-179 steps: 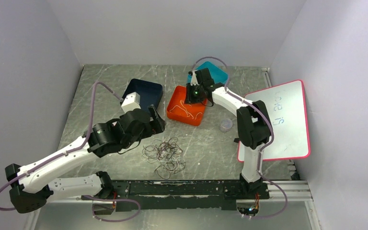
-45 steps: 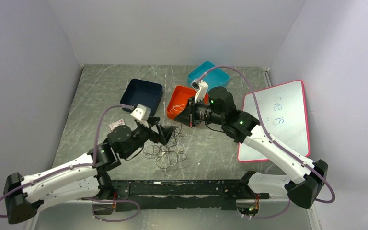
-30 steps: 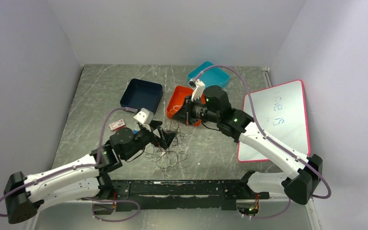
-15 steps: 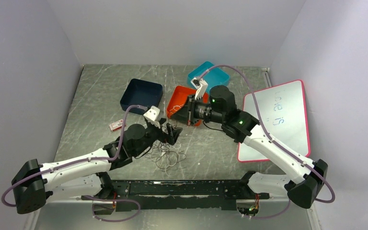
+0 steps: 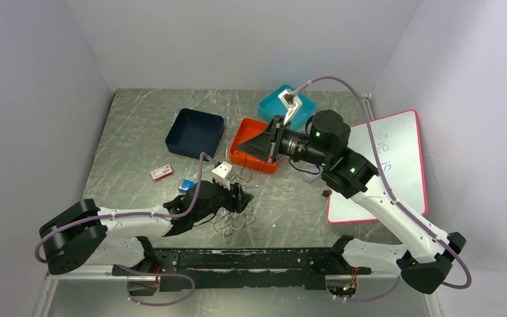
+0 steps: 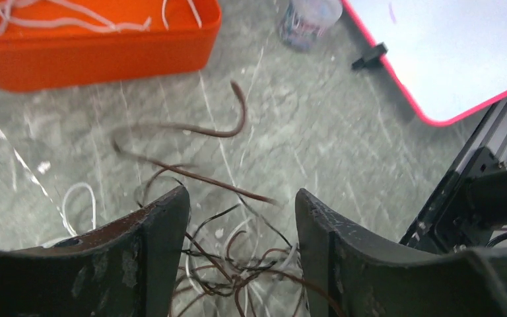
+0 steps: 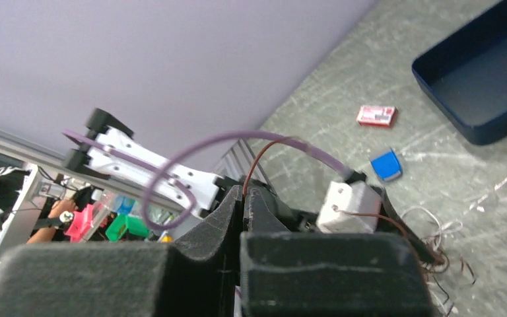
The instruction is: Untangle the cables
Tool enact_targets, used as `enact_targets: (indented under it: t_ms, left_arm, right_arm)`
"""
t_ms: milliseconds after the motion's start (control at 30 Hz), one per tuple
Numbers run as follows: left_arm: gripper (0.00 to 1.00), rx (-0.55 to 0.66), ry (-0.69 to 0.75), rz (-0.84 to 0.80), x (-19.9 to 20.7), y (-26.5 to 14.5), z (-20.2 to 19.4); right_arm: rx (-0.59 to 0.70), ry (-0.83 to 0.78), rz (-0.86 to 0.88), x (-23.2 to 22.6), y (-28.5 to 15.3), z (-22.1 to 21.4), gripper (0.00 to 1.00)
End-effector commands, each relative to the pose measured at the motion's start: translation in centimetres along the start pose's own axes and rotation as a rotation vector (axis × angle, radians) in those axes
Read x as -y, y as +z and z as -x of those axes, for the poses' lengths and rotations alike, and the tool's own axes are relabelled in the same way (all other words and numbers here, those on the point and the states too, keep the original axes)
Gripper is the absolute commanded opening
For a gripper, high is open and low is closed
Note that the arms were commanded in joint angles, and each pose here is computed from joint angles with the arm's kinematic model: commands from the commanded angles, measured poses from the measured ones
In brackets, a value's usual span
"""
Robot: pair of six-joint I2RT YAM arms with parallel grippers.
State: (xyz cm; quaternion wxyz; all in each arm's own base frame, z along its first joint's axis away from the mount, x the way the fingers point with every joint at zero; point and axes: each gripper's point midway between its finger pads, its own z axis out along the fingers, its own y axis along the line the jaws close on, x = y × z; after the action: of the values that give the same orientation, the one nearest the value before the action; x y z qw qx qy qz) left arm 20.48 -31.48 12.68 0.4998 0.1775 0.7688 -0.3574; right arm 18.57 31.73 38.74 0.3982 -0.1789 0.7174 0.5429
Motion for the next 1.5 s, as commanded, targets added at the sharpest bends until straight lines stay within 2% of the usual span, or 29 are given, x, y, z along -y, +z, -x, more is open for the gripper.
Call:
enact_targets:
  t_ms: [0,333,600,967,1133,1467]
  left_arm:
    - [0.63,0.007,-0.089,-0.057,1.0,0.2,-0.7]
    - [0.57,-0.090,-0.132,-0.023,-0.5,0.1,-4.9]
    - [0.57,-0.115,-0.164,0.013,-1.6,-0.7,-6.5]
    - [0.58,-0.149,-0.174,0.083,-3.2,-1.6,-8.1]
    - [0.59,-0.144,-0.181,0.114,-3.8,-2.0,-8.2]
    - [0.60,-0.160,-0.181,0.171,-4.9,-2.3,-8.8]
  right_arm:
    - [0.115,-0.041,0.094,-4.2,-1.9,3.8,0.00]
    - [0.254,-0.140,0.119,-8.0,-4.6,9.0,0.00]
    - [0.358,-0.262,0.070,-10.2,-7.2,13.2,0.00]
    - [0.536,-0.416,-0.062,-12.6,-12.8,18.9,0.00]
    - [0.556,-0.484,-0.132,-12.2,-14.6,19.5,0.00]
    - [0.699,-0.566,-0.290,-12.8,-21.3,22.2,0.00]
